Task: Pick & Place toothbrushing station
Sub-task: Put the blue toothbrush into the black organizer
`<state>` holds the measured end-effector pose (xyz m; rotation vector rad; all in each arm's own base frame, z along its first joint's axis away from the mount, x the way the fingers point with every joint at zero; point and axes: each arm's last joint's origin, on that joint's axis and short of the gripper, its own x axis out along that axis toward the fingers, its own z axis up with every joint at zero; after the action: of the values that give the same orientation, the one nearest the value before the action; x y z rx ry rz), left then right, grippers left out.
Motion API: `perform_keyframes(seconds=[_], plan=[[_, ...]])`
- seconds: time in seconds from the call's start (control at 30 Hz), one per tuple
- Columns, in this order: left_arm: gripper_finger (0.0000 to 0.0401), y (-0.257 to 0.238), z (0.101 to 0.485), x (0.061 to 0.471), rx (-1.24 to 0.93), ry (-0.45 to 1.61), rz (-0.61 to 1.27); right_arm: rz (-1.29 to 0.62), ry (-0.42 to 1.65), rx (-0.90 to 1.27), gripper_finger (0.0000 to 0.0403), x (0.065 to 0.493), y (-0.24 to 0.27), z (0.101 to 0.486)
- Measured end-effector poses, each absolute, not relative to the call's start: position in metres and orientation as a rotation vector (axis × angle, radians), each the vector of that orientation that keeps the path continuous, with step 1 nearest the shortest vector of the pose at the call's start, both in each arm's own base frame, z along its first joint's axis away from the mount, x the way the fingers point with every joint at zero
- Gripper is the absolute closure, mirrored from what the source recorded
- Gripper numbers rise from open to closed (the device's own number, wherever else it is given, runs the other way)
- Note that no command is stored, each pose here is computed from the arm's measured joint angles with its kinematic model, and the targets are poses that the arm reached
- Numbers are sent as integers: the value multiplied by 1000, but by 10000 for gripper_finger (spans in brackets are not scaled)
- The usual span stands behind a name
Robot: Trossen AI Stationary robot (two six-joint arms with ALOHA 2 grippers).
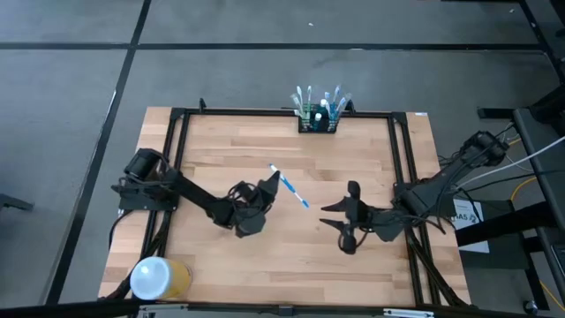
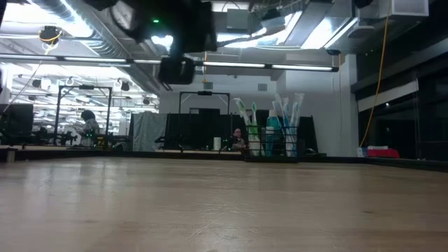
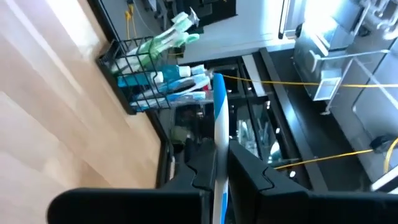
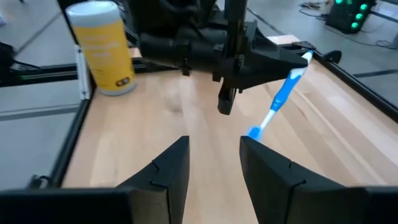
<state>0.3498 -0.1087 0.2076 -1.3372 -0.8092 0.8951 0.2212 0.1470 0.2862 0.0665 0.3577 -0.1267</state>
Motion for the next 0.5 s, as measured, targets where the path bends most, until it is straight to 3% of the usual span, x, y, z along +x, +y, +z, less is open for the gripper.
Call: perform_keyframes(seconds=[0.5], plan=[[384,-96,239,373,-1241,-692,830,-217,435,48,259,237,136,268]])
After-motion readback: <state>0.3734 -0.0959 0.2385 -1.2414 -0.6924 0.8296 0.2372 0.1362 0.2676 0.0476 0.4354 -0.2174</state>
